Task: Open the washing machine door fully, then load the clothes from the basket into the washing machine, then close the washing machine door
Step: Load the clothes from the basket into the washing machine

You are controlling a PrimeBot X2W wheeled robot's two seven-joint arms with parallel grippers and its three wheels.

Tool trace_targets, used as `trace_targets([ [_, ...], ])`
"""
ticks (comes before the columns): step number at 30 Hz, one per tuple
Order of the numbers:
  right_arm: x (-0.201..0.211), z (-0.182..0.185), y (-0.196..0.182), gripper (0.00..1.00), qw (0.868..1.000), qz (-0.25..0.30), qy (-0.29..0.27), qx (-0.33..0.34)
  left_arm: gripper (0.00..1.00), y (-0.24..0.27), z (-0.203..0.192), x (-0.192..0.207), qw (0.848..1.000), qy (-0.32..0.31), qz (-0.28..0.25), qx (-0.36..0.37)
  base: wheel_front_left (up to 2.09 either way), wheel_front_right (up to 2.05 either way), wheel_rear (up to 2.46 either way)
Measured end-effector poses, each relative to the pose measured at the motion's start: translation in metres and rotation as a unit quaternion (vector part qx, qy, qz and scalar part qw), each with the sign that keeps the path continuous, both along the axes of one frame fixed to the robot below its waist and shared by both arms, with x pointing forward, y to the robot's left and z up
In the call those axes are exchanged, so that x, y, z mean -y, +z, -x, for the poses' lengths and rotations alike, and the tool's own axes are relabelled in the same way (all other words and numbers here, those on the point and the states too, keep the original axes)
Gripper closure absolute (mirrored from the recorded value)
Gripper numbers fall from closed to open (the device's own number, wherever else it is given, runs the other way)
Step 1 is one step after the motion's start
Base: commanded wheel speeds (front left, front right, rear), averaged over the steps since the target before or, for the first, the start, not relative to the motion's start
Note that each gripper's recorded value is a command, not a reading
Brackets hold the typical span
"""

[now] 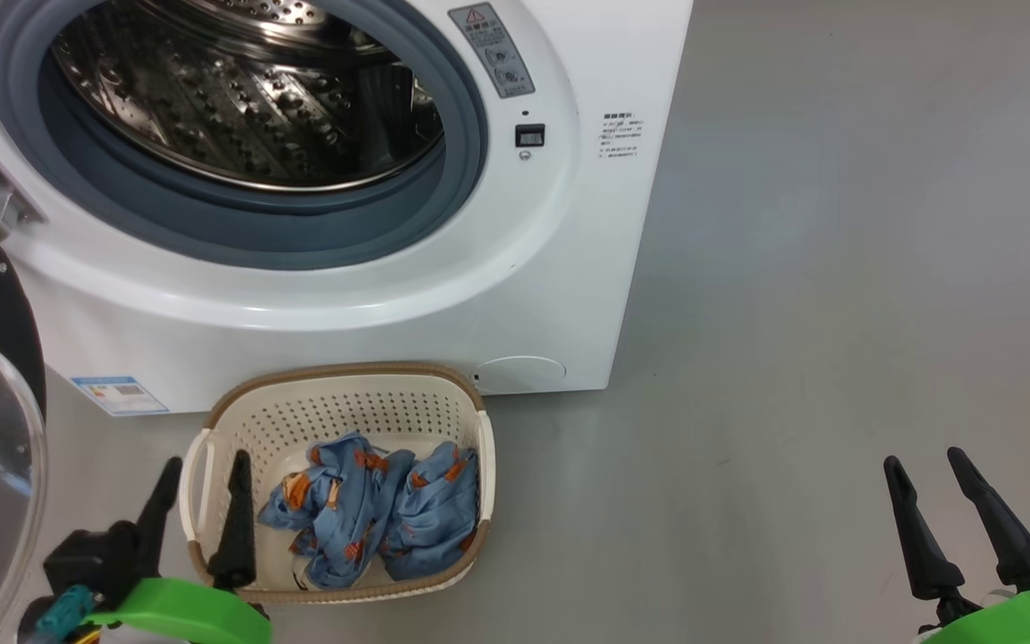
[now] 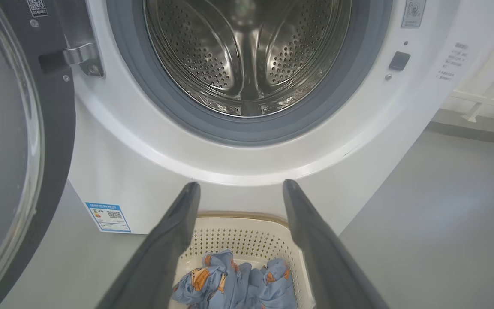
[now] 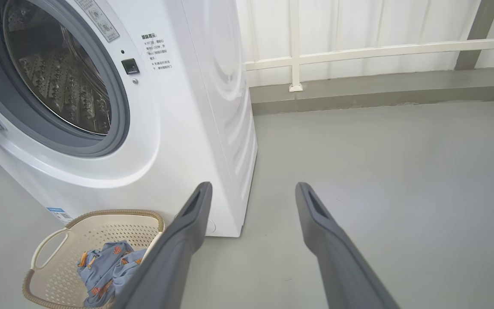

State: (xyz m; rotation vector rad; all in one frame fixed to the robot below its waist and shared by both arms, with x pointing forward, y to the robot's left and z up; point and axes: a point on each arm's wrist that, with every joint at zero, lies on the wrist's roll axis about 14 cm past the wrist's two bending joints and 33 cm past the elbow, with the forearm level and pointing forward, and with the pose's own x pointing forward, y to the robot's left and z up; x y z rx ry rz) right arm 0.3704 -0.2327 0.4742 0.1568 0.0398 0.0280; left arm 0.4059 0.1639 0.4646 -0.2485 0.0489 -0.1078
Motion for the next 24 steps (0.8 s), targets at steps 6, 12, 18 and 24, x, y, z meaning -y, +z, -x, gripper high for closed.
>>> trace_targets([
  [6,-0.004,-0.004,-0.006,0.00,1.000,-0.005,0.003,-0.008,0.00,-0.032,0.007,0.020,0.998,-0.020,0.012,-0.050,0.00,0.00,0.00],
  [12,-0.015,-0.019,-0.008,0.00,1.000,-0.012,0.014,-0.005,0.00,-0.072,0.005,0.029,0.993,-0.030,0.009,-0.114,0.00,0.00,0.00],
  [18,-0.017,-0.035,-0.017,0.00,1.000,-0.013,0.017,-0.012,0.00,-0.111,-0.009,0.045,0.983,-0.053,-0.004,-0.174,0.00,0.00,0.00],
  [24,-0.017,-0.051,-0.025,0.00,1.000,-0.013,0.018,-0.018,0.00,-0.146,-0.019,0.049,0.971,-0.066,-0.024,-0.230,0.00,0.00,0.00],
])
